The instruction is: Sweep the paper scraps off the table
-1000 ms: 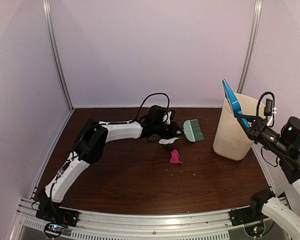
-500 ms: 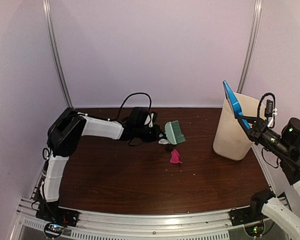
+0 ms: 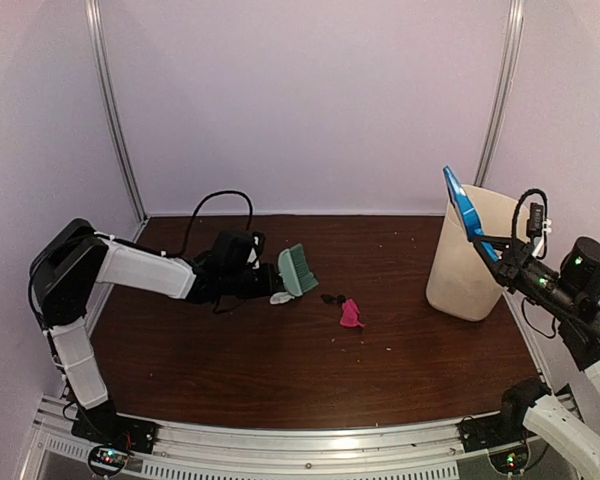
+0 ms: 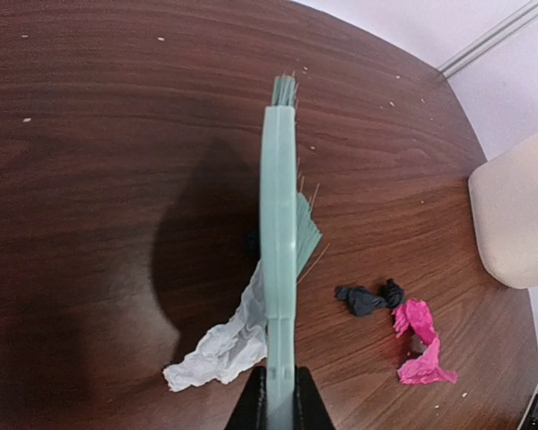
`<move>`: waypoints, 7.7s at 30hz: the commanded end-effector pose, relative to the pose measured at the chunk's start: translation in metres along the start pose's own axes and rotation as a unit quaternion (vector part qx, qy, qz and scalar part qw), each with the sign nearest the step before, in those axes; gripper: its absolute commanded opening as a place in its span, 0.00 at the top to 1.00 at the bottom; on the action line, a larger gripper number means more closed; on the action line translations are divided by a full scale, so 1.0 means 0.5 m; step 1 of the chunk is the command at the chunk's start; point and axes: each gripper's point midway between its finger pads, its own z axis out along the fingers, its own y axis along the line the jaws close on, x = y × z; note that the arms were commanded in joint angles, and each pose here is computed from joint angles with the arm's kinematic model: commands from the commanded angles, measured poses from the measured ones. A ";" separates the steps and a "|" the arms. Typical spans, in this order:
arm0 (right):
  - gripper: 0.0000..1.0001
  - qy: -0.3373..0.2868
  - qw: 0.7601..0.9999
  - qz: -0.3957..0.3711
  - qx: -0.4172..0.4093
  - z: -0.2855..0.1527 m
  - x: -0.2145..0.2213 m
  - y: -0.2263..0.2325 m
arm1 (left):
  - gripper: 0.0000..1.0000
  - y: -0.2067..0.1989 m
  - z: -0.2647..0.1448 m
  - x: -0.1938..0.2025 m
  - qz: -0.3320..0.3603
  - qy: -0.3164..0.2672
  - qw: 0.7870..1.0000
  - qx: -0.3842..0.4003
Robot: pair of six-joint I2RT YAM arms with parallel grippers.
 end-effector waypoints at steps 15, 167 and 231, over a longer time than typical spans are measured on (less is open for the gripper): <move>1.00 0.017 1.000 -0.001 -0.003 0.027 0.015 -0.009 | 1.00 0.044 -0.266 -0.031 0.057 -0.073 0.994 -0.065; 1.00 0.360 0.824 -0.397 0.184 0.076 0.670 -0.144 | 1.00 -0.084 -0.197 0.045 0.294 0.038 0.950 -0.095; 1.00 0.336 0.828 -0.439 0.097 0.226 0.740 -0.098 | 1.00 0.123 -0.352 0.083 0.203 0.024 0.941 -0.270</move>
